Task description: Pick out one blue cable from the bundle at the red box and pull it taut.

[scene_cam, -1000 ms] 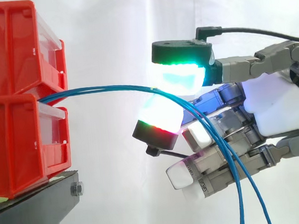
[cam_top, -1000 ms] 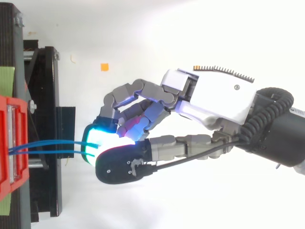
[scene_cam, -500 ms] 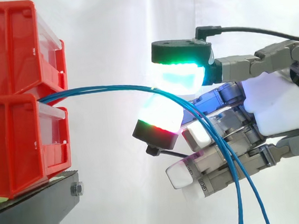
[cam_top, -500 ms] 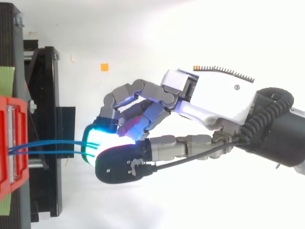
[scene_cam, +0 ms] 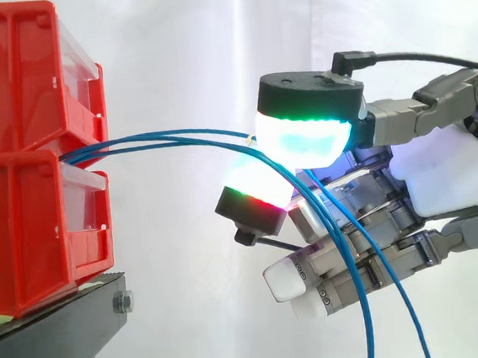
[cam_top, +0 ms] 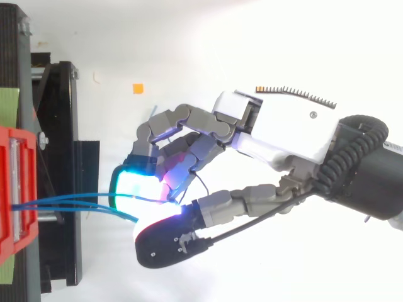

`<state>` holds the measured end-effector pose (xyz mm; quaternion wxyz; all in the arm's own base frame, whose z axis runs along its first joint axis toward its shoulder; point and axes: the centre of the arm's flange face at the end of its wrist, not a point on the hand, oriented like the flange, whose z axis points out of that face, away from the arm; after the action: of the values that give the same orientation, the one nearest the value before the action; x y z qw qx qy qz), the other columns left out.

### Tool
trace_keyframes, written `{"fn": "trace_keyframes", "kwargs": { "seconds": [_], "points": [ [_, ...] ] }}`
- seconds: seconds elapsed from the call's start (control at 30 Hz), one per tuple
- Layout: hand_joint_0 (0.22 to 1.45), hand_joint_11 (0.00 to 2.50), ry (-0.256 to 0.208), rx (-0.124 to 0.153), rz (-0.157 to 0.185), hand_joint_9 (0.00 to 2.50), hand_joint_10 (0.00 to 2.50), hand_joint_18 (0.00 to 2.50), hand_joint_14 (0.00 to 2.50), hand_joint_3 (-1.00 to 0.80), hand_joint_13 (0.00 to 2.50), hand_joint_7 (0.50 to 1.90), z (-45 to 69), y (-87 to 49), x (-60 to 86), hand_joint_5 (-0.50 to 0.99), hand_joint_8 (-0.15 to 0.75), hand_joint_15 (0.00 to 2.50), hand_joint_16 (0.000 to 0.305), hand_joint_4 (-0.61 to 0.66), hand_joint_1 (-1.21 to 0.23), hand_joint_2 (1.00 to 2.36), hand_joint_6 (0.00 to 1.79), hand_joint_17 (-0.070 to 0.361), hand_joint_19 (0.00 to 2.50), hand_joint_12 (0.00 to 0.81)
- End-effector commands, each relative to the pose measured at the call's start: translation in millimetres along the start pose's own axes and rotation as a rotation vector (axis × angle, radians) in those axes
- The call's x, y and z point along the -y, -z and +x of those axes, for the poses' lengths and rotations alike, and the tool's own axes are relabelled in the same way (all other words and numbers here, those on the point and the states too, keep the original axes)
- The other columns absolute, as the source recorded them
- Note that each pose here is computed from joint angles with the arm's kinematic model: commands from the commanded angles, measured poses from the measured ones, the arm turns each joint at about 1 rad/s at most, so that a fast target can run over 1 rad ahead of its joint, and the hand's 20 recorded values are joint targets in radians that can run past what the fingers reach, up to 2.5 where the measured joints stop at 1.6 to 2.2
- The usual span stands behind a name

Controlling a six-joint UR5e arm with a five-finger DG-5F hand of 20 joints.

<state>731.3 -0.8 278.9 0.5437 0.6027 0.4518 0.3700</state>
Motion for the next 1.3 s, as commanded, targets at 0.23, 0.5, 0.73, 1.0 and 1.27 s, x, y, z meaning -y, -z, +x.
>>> {"fn": "trace_keyframes", "kwargs": {
  "seconds": [0.23, 0.5, 0.73, 1.0, 1.27],
  "points": [
    [0.74, 0.66, -0.001, 0.000, -0.001, 1.11, 0.02, 0.50, 0.01, -0.50, 0.88, 1.03, 0.2, -0.1, -0.6, -0.15, 0.284, 0.40, 0.016, -0.02, -0.92, 1.00, 0.94, 0.036, 0.43, 0.172],
    [0.55, 0.65, 0.001, 0.001, 0.000, 1.12, 0.02, 0.47, 0.01, -0.50, 0.88, 0.95, -0.7, -0.7, 0.5, -0.14, 0.294, 0.41, 0.018, 0.10, -0.81, 1.00, 0.92, 0.041, 0.47, 0.178],
    [0.51, 0.64, -0.002, 0.001, -0.002, 1.12, 0.02, 0.47, 0.01, -0.50, 0.88, 0.92, -0.7, -0.6, -1.3, -0.14, 0.308, 0.41, 0.020, 0.12, -0.67, 1.00, 0.90, 0.045, 0.47, 0.192],
    [0.59, 0.65, 0.001, 0.000, -0.001, 1.13, 0.02, 0.43, 0.01, -0.50, 0.87, 0.98, 0.2, -0.1, -0.6, -0.14, 0.286, 0.42, 0.016, 0.07, -0.61, 1.00, 0.89, 0.036, 0.50, 0.169],
    [0.60, 0.65, 0.000, 0.001, -0.002, 1.15, 0.02, 0.42, 0.01, -0.34, 0.86, 1.03, -0.7, -0.6, -1.3, -0.11, 0.280, 0.41, 0.016, 0.01, -0.70, 1.01, 0.90, 0.036, 0.50, 0.167]
  ]
}}
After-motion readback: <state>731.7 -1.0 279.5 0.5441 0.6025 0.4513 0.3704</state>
